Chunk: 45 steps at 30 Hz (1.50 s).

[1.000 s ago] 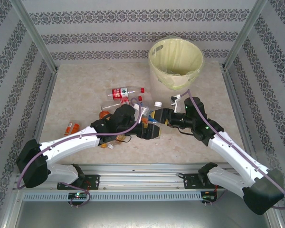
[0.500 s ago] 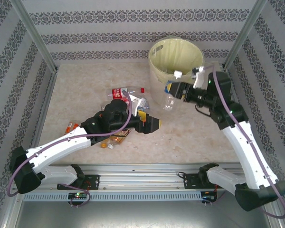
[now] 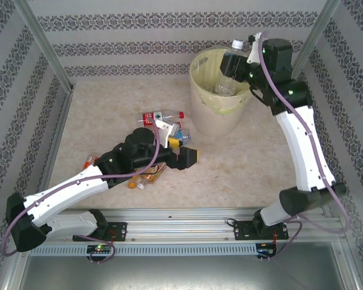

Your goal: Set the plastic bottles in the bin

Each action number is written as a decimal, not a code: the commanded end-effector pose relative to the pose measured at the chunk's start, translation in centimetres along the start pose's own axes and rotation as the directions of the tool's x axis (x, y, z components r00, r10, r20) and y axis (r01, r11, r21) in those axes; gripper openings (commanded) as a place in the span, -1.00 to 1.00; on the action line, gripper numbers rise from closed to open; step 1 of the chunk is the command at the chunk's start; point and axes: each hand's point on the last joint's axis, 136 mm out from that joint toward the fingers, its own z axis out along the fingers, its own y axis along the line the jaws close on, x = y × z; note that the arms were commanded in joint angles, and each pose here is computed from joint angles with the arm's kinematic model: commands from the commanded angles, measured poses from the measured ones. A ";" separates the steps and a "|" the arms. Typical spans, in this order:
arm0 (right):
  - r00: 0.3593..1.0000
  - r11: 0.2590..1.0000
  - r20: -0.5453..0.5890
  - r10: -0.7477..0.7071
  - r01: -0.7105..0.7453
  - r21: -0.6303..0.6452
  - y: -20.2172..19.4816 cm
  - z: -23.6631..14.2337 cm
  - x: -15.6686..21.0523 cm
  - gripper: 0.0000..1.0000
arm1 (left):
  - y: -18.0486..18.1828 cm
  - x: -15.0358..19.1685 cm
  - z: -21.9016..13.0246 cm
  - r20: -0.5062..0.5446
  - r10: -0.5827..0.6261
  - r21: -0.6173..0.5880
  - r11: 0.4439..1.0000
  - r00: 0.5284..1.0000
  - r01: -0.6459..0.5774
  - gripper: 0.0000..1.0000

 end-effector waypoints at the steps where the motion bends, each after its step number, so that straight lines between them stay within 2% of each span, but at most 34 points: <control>1: 0.999 0.990 0.004 -0.041 0.040 0.132 -2.6 1.0 -1.1 0.09 | 1.1 1.4 -0.2 -0.027 0.011 -0.043 0.999 1.000 -0.012 1.00; 8: 0.995 0.968 -0.090 -0.035 0.056 0.245 -6.4 5.2 0.0 0.11 | 1.9 1.9 -0.8 -0.042 0.018 -0.089 0.996 0.999 -0.021 1.00; 17: 0.969 0.960 -0.246 -0.018 0.085 0.266 -8.5 8.9 3.5 0.18 | 3.5 3.4 -1.2 -0.074 0.002 -0.149 0.989 0.997 -0.013 1.00; 21: 0.967 0.969 -0.255 -0.005 0.068 0.239 -8.1 9.1 4.0 0.40 | 4.6 4.2 -1.4 -0.135 0.022 -0.213 0.976 0.991 -0.051 1.00; 25: 0.972 0.972 -0.236 -0.013 0.068 0.226 -7.5 8.2 3.3 0.62 | 5.4 4.8 -1.8 -0.186 0.052 -0.256 0.962 0.981 -0.099 1.00; 30: 0.980 0.980 -0.197 -0.036 0.073 0.184 -6.2 5.7 2.3 0.75 | 5.6 5.2 -2.0 -0.236 0.091 -0.262 0.953 0.967 -0.154 0.98; 33: 0.982 0.990 -0.187 -0.038 0.063 0.128 -5.1 3.8 2.8 0.76 | 5.4 5.8 -1.7 -0.295 0.122 -0.230 0.954 0.948 -0.194 0.97; 37: 0.987 0.999 -0.157 -0.024 0.028 0.019 -3.3 1.1 4.8 0.77 | 5.4 6.4 -1.0 -0.375 0.176 -0.190 0.946 0.910 -0.261 0.95; 42: 0.984 0.995 -0.173 0.028 -0.044 -0.086 -2.3 -1.9 9.6 0.78 | 6.4 6.6 0.1 -0.437 0.283 -0.150 0.913 0.854 -0.379 0.93; 45: 0.978 0.984 -0.204 0.049 -0.083 -0.160 -1.4 -3.7 12.6 0.78 | 7.1 6.6 0.9 -0.478 0.356 -0.112 0.882 0.803 -0.458 0.93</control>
